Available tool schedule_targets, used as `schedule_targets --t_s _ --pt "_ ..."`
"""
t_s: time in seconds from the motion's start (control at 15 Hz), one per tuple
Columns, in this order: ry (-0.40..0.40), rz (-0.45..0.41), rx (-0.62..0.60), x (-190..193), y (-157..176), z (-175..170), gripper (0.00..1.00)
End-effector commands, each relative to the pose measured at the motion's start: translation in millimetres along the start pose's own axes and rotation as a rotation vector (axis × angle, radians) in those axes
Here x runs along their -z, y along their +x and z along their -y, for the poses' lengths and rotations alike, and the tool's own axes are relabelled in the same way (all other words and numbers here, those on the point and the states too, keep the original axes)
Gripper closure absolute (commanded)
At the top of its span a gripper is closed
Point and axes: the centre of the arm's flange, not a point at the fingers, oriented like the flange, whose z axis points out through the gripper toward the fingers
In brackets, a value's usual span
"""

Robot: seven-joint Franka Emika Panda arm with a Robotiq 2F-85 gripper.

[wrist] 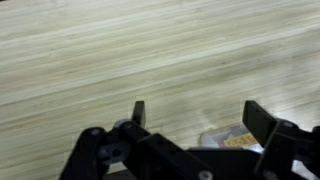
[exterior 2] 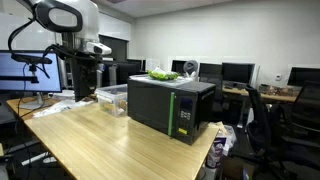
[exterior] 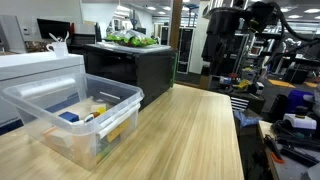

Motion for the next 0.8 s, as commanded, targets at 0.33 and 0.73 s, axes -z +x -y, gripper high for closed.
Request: schedule_targets --t_s 0.33,0.73 --pt "0.000 0.000 0.000 0.0 0.0 0.0 0.00" --pt "-0.005 -0.011 -0.008 0.1 0.0 -0.9 0.00"
